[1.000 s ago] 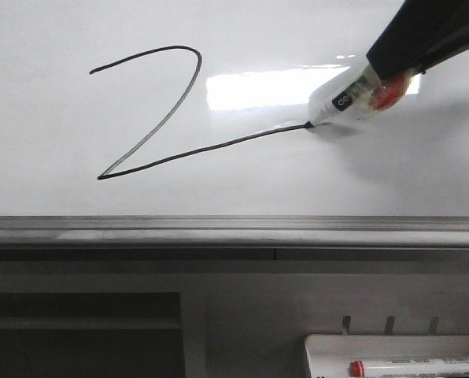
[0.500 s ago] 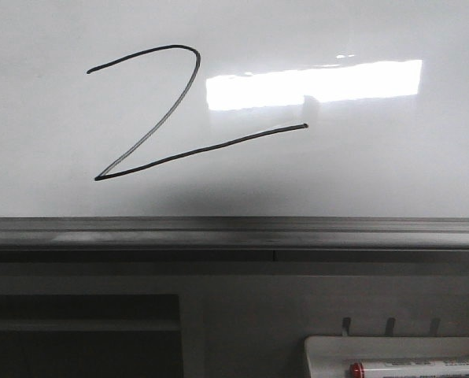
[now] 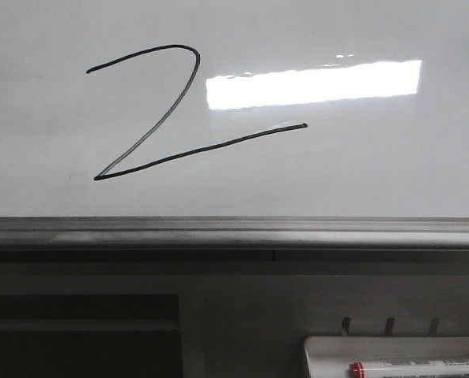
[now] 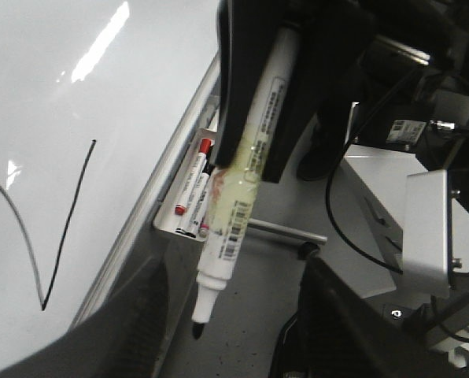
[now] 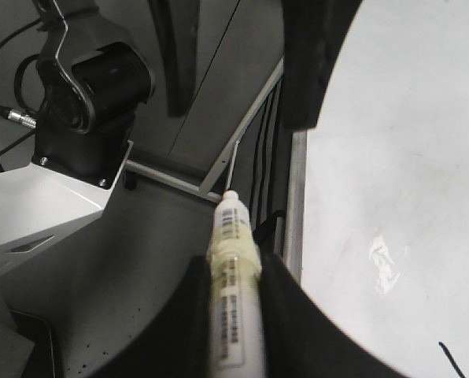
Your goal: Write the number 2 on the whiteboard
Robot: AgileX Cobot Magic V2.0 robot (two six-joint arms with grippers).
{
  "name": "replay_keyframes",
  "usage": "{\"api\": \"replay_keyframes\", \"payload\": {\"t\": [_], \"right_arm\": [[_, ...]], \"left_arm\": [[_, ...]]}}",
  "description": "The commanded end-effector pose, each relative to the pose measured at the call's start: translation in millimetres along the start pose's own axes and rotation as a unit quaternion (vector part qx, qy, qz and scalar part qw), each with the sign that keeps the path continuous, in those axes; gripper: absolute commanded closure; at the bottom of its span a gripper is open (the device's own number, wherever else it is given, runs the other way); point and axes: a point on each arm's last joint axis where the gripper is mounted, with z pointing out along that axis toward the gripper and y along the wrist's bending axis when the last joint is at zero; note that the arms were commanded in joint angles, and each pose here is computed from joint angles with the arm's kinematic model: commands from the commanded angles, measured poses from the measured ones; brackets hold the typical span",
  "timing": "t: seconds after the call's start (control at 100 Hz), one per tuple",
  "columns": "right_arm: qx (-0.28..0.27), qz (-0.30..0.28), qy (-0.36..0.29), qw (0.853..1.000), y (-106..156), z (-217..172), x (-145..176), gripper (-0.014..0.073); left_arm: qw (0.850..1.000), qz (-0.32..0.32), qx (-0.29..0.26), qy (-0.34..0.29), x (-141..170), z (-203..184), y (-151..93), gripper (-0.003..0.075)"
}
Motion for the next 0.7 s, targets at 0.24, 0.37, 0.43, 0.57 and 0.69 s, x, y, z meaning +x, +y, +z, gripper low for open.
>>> {"api": "replay_keyframes", "payload": {"t": [0.24,0.37,0.43,0.57,0.69], "right_arm": [[0.054,-0.017,-0.058,0.997,-5.2,-8.7,-24.0,0.0655],[0.048,-0.019,-0.062,0.997,-2.6,-8.0,-26.0,0.0655],[0.047,-0.019,-0.063,0.997,-2.3,-7.9,-26.3,0.0655],[0.048,-0.019,-0.063,0.997,-2.3,-7.9,-26.5,0.0655],[0.048,-0.019,-0.063,0.997,-2.3,-7.9,-26.5,0.0655]], "left_arm": [[0.999,-0.013,0.034,-0.007,-13.1,12.8,10.6,0.0375],[1.0,-0.011,0.021,0.019,-10.0,18.7,18.4,0.0377],[0.999,-0.012,0.02,0.028,-9.2,22.0,21.8,0.0397],[0.999,-0.016,0.022,0.036,-8.9,26.7,25.7,0.0482],[0.999,-0.021,0.025,0.041,-9.0,31.0,29.1,0.0565]]}}
